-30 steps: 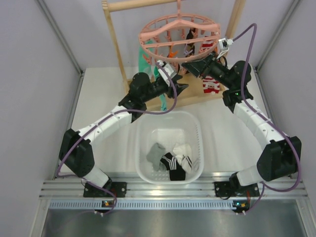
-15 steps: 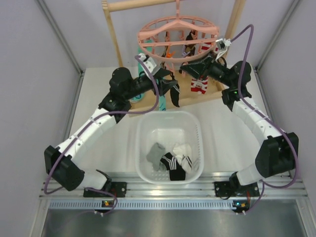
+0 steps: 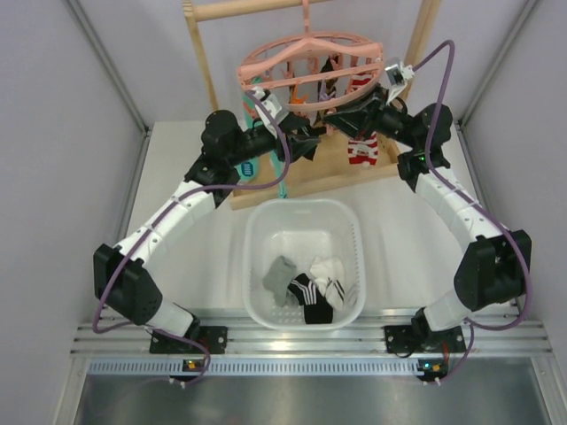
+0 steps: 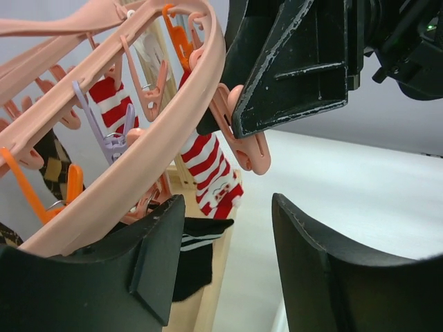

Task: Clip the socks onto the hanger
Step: Open the clamp at the hanger.

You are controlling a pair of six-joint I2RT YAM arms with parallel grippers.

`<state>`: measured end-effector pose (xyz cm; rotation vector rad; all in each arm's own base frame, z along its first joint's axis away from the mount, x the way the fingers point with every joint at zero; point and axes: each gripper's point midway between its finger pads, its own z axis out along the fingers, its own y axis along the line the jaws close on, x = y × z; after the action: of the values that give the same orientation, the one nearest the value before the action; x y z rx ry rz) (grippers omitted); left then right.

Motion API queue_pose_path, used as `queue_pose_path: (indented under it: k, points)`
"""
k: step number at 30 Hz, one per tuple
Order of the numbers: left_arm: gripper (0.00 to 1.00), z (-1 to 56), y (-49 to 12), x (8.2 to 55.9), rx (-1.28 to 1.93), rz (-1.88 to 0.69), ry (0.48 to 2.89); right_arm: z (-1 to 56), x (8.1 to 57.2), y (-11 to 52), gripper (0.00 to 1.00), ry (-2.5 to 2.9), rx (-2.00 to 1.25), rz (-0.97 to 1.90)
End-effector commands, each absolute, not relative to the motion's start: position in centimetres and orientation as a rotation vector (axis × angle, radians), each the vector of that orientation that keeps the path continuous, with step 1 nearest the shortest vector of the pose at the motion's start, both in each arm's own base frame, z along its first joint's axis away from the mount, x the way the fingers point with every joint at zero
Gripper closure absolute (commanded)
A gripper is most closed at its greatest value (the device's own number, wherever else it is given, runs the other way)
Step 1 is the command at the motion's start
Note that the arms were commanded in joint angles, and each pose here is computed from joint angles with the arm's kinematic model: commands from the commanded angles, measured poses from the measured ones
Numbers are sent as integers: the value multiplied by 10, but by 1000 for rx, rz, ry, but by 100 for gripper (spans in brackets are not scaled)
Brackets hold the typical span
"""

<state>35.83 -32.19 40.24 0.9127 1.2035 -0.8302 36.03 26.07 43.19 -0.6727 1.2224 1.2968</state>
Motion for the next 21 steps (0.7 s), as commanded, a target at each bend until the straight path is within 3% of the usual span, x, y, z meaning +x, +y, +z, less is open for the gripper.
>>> queue_pose_path:
  k: [1,21]
  points:
    - [41,435,-318,352,877,-818,1065,460,351,256,100,1114,-677,1246]
    - [40,428,-365,367,738,-749,1061,466,342,256,100,1108,-627,1250]
